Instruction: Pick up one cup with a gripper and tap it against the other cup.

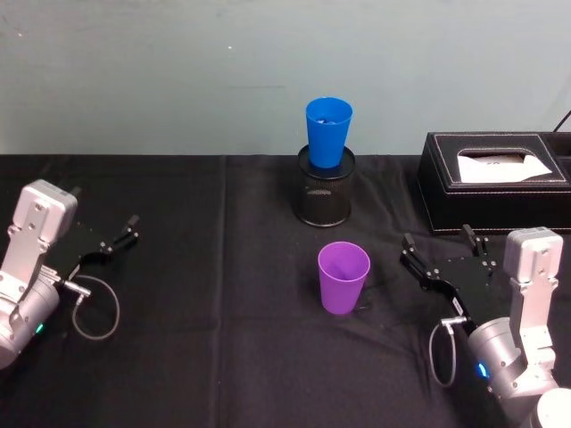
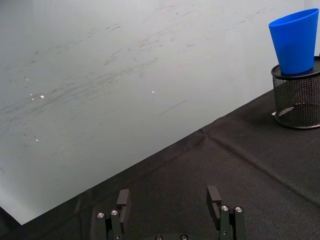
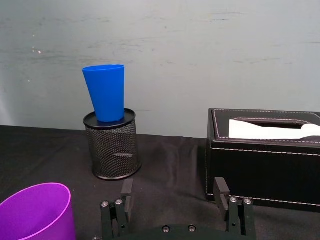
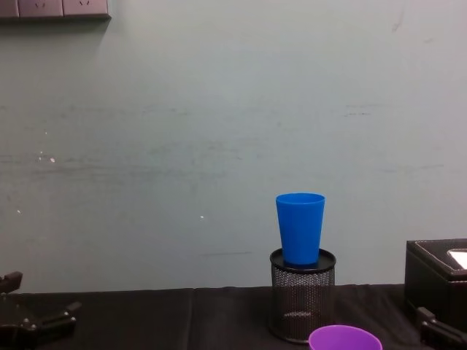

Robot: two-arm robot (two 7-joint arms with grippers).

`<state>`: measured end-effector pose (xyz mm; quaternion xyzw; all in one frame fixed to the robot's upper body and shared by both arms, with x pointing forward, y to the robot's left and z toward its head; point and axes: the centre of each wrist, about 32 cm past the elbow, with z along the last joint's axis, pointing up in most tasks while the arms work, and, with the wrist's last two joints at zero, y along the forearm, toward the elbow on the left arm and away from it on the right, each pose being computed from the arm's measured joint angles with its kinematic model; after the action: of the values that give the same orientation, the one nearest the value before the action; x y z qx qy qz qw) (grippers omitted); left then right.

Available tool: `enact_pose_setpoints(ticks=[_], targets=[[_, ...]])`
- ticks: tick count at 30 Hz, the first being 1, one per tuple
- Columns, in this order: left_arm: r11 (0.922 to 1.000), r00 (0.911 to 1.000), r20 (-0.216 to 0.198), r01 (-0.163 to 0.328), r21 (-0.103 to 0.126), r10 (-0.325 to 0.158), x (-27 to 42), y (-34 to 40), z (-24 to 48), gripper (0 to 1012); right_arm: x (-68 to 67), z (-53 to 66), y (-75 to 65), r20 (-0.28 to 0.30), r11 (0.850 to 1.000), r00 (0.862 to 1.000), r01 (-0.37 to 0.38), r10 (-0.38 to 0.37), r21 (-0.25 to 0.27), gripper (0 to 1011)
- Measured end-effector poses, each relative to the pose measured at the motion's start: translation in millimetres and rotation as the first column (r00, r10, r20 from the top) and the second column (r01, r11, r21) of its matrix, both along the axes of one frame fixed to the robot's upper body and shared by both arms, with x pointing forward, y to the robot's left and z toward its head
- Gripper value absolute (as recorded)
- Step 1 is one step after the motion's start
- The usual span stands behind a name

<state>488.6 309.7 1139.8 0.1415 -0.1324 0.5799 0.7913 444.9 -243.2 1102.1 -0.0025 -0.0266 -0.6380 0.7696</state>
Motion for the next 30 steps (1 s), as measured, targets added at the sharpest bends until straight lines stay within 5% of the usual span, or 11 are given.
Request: enact_pose_setpoints(ticks=[30], targets=[[1.0000,1.0000,0.000,0.000,0.000,0.000,0.0,0.0,0.0,1000,-1.0,0.9,0.9,0.003,1.000,1.000,0.010,-0.010,-0.001,1003]])
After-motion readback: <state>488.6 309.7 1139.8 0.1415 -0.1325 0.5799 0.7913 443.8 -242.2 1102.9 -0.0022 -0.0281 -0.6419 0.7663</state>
